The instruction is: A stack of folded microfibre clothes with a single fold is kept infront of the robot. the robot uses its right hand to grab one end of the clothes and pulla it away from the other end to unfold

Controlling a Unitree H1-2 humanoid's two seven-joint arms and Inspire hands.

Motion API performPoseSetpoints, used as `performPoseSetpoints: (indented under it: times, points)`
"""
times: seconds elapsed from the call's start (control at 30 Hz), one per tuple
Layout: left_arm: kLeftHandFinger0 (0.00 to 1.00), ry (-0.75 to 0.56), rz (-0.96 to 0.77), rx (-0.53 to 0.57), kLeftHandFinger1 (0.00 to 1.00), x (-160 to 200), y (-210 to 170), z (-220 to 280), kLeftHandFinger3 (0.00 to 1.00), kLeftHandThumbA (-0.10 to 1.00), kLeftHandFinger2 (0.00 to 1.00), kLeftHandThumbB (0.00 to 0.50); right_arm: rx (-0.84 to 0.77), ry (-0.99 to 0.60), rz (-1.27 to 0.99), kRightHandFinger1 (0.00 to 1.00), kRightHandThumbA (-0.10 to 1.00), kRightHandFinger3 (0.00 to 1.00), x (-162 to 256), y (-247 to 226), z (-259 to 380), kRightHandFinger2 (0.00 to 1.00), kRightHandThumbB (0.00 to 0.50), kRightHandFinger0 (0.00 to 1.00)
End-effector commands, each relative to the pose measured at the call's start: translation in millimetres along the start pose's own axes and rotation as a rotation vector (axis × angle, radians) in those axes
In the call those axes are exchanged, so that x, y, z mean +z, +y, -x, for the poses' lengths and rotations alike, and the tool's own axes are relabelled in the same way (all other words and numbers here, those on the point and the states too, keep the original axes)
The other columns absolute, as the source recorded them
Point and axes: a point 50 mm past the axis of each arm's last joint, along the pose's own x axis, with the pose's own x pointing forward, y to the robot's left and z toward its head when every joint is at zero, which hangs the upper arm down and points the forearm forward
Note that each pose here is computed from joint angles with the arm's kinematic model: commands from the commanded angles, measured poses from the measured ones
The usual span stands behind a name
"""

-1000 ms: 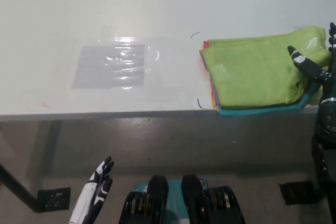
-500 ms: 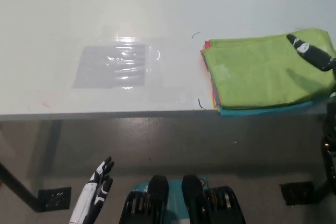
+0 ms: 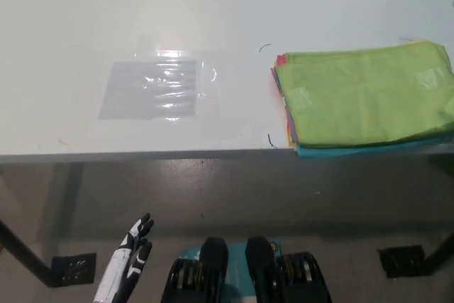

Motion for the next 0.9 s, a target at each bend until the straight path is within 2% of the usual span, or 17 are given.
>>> performPoseSetpoints:
  times: [0.0, 0.13, 0.2, 0.23, 0.27, 0.3, 0.33, 0.37, 0.4, 0.47, 0.53, 0.57, 0.6, 0.67, 0.7, 0.8, 0.87]
  points:
    - [1.0, -0.047, -0.018, 0.023, 1.0, 2, 13, 2, 1.0, 1.0, 1.0, 0.5, -0.035, -0.286, -0.113, 1.0, 1.0, 1.0, 88, -64, 15, 1.0, 0.372, 1.0]
    - [1.0, -0.043, -0.02, 0.017, 1.0, 1, 12, 0, 1.0, 1.0, 1.0, 0.5, 0.0, -0.359, -0.255, 1.0, 1.0, 1.0, 98, -64, 71, 1.0, 0.413, 1.0]
    - [1.0, -0.045, -0.022, 0.012, 1.0, 1, 11, -1, 1.0, 1.0, 1.0, 0.5, 0.045, -0.344, -0.342, 1.0, 1.0, 1.0, 99, -58, 98, 1.0, 0.456, 1.0]
    - [1.0, -0.046, -0.021, 0.011, 1.0, 1, 11, -2, 1.0, 1.0, 1.0, 0.5, 0.083, -0.35, -0.404, 1.0, 0.99, 1.0, 97, -54, 112, 1.0, 0.419, 1.0]
    - [1.0, -0.047, -0.022, 0.011, 1.0, 1, 11, -3, 1.0, 1.0, 1.0, 0.5, 0.123, -0.345, -0.485, 1.0, 0.9, 1.0, 92, -50, 125, 1.0, 0.429, 1.0]
    - [1.0, -0.047, -0.025, 0.013, 1.0, 1, 11, -4, 1.0, 1.0, 1.0, 0.5, 0.143, -0.33, -0.539, 1.0, 0.88, 1.0, 88, -46, 135, 1.0, 0.43, 1.0]
    - [1.0, -0.046, -0.019, 0.015, 1.0, 1, 11, -4, 1.0, 1.0, 1.0, 0.5, 0.159, -0.31, -0.532, 1.0, 0.89, 1.0, 86, -40, 147, 1.0, 0.461, 1.0]
    - [1.0, -0.047, -0.021, 0.015, 1.0, 1, 11, -6, 1.0, 1.0, 1.0, 0.5, 0.172, -0.275, -0.508, 1.0, 1.0, 1.0, 82, -34, 165, 1.0, 0.451, 1.0]
    - [1.0, -0.048, -0.021, 0.015, 1.0, 1, 12, -7, 1.0, 1.0, 1.0, 0.5, 0.189, -0.202, -0.512, 1.0, 1.0, 1.0, 77, -26, 183, 1.0, 0.473, 1.0]
    - [1.0, -0.048, -0.02, 0.016, 1.0, 1, 13, -7, 1.0, 1.0, 1.0, 0.5, 0.223, -0.171, -0.524, 1.0, 1.0, 1.0, 69, -18, 202, 1.0, 0.421, 1.0]
    - [1.0, -0.051, -0.019, 0.016, 1.0, 2, 14, -8, 1.0, 1.0, 1.0, 0.5, 0.275, -0.071, -0.541, 1.0, 1.0, 1.0, 54, -11, 224, 1.0, 0.454, 1.0]
    - [1.0, -0.052, -0.018, 0.013, 1.0, 2, 14, -8, 1.0, 1.0, 1.0, 0.5, 0.314, -0.022, -0.556, 1.0, 1.0, 1.0, 45, -8, 235, 1.0, 0.44, 1.0]
    - [1.0, -0.053, -0.017, 0.011, 1.0, 2, 14, -9, 1.0, 1.0, 1.0, 0.5, 0.334, -0.011, -0.533, 1.0, 1.0, 1.0, 33, -5, 242, 1.0, 0.381, 1.0]
    - [1.0, -0.053, -0.014, 0.012, 1.0, 2, 14, -10, 1.0, 1.0, 1.0, 0.5, 0.372, 0.088, -0.526, 1.0, 1.0, 1.0, 16, 1, 257, 1.0, 0.406, 1.0]
    - [1.0, -0.05, -0.014, 0.011, 1.0, 1, 14, -11, 1.0, 1.0, 1.0, 0.5, 0.401, 0.182, -0.532, 1.0, 1.0, 1.0, 5, 7, 270, 1.0, 0.404, 1.0]
    - [1.0, -0.051, -0.017, 0.012, 1.0, 1, 13, -12, 1.0, 1.0, 1.0, 0.5, 0.417, 0.29, -0.554, 1.0, 1.0, 1.0, -21, 22, 288, 1.0, 0.36, 1.0]
    - [1.0, -0.05, -0.02, 0.011, 1.0, 1, 13, -14, 1.0, 1.0, 1.0, 0.5, 0.413, 0.325, -0.555, 1.0, 1.0, 1.0, -31, 27, 294, 1.0, 0.368, 1.0]
